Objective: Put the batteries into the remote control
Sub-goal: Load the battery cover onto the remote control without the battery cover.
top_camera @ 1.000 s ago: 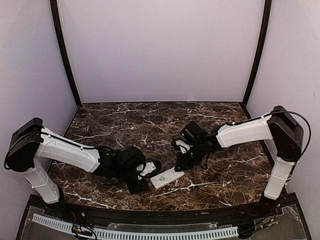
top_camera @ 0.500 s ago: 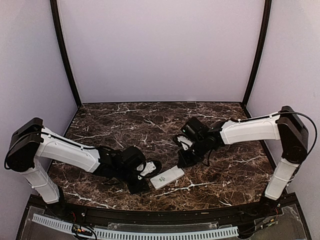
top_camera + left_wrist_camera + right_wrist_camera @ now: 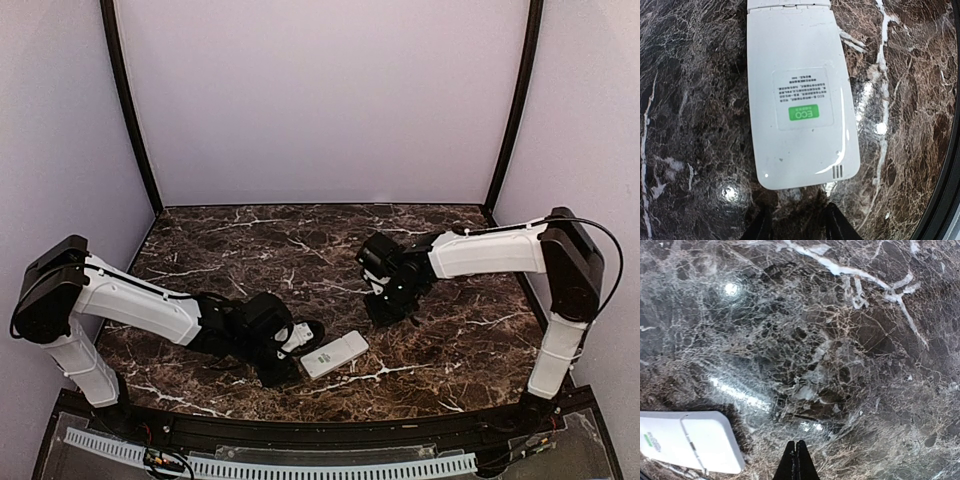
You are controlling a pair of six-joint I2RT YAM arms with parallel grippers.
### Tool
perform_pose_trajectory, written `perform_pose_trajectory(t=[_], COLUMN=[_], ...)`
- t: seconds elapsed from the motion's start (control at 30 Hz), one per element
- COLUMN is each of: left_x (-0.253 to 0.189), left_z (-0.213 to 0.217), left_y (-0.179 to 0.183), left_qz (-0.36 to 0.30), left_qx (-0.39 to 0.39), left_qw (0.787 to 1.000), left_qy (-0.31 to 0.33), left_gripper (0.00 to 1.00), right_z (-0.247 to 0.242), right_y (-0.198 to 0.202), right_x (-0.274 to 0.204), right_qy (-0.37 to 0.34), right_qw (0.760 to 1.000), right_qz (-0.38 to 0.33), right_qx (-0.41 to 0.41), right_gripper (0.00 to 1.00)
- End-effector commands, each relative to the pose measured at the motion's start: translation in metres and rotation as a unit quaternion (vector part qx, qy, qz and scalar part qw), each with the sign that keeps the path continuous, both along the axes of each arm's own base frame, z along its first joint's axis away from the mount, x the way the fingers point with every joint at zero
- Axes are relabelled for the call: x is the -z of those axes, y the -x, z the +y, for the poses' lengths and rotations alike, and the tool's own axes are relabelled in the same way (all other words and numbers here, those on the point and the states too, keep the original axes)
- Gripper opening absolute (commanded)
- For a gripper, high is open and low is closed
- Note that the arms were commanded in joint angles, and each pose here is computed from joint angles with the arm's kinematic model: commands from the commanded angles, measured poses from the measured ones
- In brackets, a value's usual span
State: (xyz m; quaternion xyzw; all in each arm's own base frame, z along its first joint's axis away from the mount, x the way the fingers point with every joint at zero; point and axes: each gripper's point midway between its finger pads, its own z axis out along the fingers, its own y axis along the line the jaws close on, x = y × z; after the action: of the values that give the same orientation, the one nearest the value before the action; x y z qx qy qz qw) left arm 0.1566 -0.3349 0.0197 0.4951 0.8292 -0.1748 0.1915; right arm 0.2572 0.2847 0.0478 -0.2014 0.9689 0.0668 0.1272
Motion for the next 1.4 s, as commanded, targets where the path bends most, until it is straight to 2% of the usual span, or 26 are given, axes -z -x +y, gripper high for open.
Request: perform_pose_trajectory(t=[0.0, 0.53, 0.83, 1.03, 1.27, 1.3, 1.33, 1.37], left_x=[0.009, 0.011, 0.012, 0.011, -0.006, -0.009, -0.019, -0.024], left_z=[0.006, 0.006, 0.002, -0.001, -0.001, 0.001, 0.001, 0.004], left_y=[0.006, 0.006, 0.003, 0.003, -0.003, -0.007, -0.010, -0.014], left_qz=[0.010, 0.010, 0.007, 0.005, -0.019, -0.031, -0.044, -0.056], left_qx=[0.007, 0.009, 0.012, 0.015, 0.007, 0.001, -0.004, -0.011], left_qw=[1.000, 1.000, 1.000, 1.000, 1.000, 0.999, 0.999, 0.998], left_qy=[-0.015, -0.017, -0.017, -0.012, 0.009, 0.010, 0.020, 0.022], left_gripper=[0.36, 0.36, 0.36, 0.36, 0.36, 0.36, 0.38, 0.43], right_z=[-0.005, -0.003, 0.062, 0.057, 0.019, 0.017, 0.017, 0.018], right_y=[0.003, 0.029, 0.075, 0.064, 0.032, 0.024, 0.019, 0.012], right_x=[0.018, 0.046, 0.046, 0.032, 0.007, -0.004, -0.015, -0.027], right_qy=[0.076, 0.121, 0.072, 0.067, 0.061, 0.056, 0.056, 0.056], right_qw=[0.997, 0.991, 0.991, 0.993, 0.995, 0.994, 0.991, 0.986], right_qz=[-0.003, 0.022, 0.048, 0.029, -0.003, -0.022, -0.045, -0.073], right_qx=[-0.020, -0.048, -0.104, -0.089, -0.082, -0.094, -0.116, -0.140], right_gripper=[0.00, 0.00, 0.00, 0.00, 0.00, 0.02, 0.12, 0.21])
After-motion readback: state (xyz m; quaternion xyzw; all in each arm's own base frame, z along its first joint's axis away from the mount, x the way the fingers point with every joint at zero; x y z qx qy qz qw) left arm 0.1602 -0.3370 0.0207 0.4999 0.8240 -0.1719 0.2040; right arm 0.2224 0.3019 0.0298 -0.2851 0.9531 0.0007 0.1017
